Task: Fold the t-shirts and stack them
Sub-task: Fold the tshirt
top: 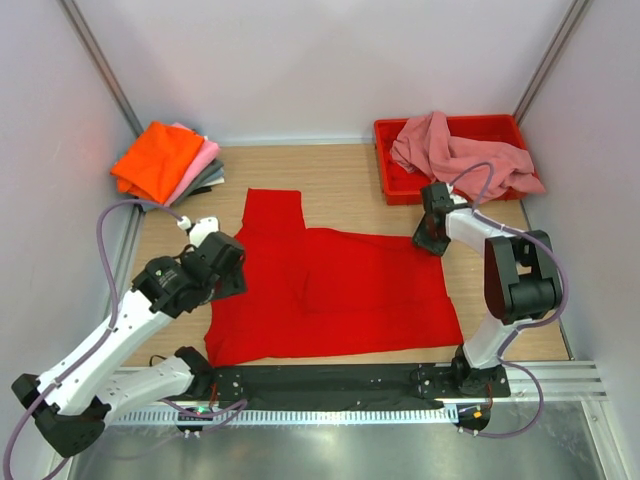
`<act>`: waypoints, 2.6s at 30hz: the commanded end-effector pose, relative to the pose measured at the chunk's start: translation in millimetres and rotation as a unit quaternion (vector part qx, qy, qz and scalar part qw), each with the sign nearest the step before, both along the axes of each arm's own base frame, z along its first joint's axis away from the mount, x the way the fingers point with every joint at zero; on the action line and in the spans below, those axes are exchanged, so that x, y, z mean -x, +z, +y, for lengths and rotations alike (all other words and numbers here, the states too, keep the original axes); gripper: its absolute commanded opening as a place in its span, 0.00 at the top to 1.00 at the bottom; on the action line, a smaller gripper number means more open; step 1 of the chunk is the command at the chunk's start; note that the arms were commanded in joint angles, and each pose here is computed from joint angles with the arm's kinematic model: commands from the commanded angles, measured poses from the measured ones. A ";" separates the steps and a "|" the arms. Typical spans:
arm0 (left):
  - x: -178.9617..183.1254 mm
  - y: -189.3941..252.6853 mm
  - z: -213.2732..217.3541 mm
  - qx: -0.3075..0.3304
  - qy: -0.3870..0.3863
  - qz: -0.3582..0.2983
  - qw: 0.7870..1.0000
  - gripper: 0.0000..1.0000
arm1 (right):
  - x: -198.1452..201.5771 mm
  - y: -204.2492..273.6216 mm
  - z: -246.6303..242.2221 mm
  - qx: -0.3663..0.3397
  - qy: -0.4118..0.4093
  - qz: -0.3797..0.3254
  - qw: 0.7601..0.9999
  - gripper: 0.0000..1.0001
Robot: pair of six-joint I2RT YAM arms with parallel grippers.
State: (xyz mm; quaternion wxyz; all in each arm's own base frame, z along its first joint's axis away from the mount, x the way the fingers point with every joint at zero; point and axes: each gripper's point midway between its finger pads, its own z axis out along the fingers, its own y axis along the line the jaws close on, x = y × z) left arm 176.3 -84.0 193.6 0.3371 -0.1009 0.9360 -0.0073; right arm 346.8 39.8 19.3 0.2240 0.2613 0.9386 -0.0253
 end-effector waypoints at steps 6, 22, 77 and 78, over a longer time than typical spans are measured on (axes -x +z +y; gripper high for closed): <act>2.1 -9.2 0.9 0.003 0.013 0.011 1.000 0.34 | -37.8 25.5 -8.7 -0.004 0.006 -0.054 0.999 0.76; -171.2 -23.2 -19.1 0.061 0.055 0.033 0.996 0.34 | -42.4 46.2 7.1 -0.044 0.033 -0.070 0.996 0.99; -331.0 -42.2 -10.7 0.073 -0.024 0.072 0.994 1.00 | -51.0 70.9 26.5 -0.095 0.088 -0.052 0.990 0.99; -322.4 -22.9 -8.9 0.074 -0.024 0.059 0.995 1.00 | -48.2 68.9 23.6 -0.094 0.086 -0.048 0.991 0.99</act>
